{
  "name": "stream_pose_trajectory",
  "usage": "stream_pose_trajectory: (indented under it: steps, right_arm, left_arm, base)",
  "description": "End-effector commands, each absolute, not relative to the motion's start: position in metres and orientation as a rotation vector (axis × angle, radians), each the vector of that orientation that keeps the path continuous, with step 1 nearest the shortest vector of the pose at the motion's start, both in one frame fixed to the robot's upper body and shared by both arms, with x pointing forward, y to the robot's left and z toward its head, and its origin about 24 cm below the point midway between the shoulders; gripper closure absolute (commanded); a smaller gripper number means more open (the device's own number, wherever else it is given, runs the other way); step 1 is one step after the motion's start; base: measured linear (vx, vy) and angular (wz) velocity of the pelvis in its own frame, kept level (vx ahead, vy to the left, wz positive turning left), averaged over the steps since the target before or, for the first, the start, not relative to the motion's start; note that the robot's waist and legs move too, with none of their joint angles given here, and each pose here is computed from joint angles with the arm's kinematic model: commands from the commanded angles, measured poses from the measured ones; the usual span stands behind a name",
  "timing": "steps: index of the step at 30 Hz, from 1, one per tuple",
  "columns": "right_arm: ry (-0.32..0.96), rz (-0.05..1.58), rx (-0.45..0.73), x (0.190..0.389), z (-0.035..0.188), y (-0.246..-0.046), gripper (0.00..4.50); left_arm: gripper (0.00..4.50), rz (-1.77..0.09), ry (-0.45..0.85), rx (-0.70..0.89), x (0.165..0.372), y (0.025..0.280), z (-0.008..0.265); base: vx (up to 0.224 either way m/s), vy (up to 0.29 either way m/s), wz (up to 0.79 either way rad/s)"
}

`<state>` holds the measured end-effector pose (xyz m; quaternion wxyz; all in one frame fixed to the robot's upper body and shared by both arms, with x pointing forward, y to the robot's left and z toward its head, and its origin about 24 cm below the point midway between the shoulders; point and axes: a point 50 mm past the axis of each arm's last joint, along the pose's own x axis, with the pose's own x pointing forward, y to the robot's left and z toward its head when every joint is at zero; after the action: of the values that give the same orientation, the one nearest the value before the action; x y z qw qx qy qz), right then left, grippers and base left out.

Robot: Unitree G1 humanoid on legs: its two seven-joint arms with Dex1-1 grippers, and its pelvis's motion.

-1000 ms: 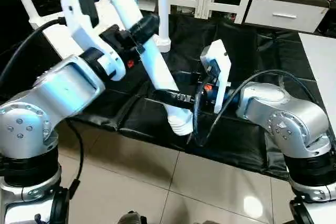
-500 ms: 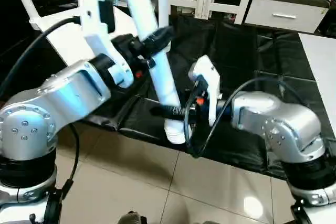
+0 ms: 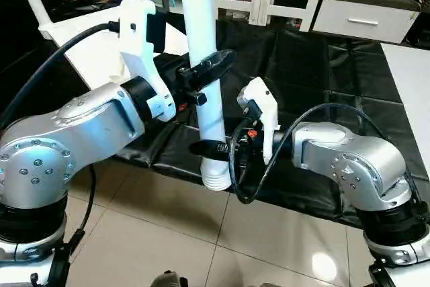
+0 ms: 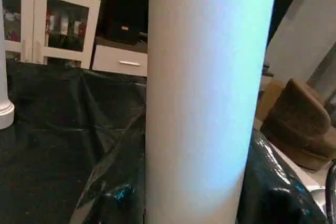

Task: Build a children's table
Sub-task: Pick table leg

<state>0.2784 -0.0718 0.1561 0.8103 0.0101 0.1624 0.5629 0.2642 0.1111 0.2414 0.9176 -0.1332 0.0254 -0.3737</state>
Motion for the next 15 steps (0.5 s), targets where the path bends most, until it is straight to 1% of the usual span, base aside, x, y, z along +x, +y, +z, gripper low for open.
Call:
stream_pose_trajectory:
  steps: [1, 2, 3, 5, 8, 9, 11, 13, 15]
  right_arm:
    - [0.342, 1.217, -0.003, 0.2752, 0.1607, -0.0721, 0.96]
    - [0.346, 1.219, -0.003, 0.2747, 0.1602, -0.0726, 0.96]
    - [0.358, 1.224, -0.004, 0.2729, 0.1581, -0.0735, 1.14]
    - [0.364, 1.229, -0.001, 0.2719, 0.1571, -0.0734, 1.33]
    - [0.37, 1.239, 0.005, 0.2705, 0.1562, -0.0724, 1.54]
    - [0.371, 1.241, 0.006, 0.2701, 0.1561, -0.0723, 1.54]
    - [0.37, 1.242, 0.011, 0.2701, 0.1564, -0.0721, 1.77]
    - [0.366, 1.238, 0.013, 0.2712, 0.157, -0.0718, 1.91]
    - [0.366, 1.238, 0.015, 0.2717, 0.1572, -0.0717, 2.21]
  left_arm:
    - [2.73, -0.786, 0.041, -0.242, 0.2615, 0.1105, 0.2431]
    - [2.73, -0.786, 0.04, -0.24, 0.2615, 0.1108, 0.243]
    - [2.73, -0.789, 0.036, -0.241, 0.2612, 0.1108, 0.2432]
    - [2.73, -0.794, 0.033, -0.24, 0.2612, 0.1105, 0.2432]
    - [2.73, -0.801, 0.033, -0.24, 0.2609, 0.1099, 0.243]
    - [2.73, -0.805, 0.031, -0.245, 0.2605, 0.1095, 0.2432]
    - [2.73, -0.808, 0.03, -0.248, 0.2601, 0.1088, 0.2435]
    - [2.73, -0.817, 0.029, -0.259, 0.2595, 0.1069, 0.2436]
    - [2.73, -0.822, 0.029, -0.259, 0.2593, 0.1062, 0.2435]
  base:
    - [0.0, 0.0, 0.0]
    - [0.0, 0.0, 0.0]
    - [0.0, 0.0, 0.0]
    - [0.0, 0.0, 0.0]
    - [0.0, 0.0, 0.0]
    - [0.0, 0.0, 0.0]
    - [0.0, 0.0, 0.0]
    - [0.0, 0.0, 0.0]
    - [0.0, 0.0, 0.0]
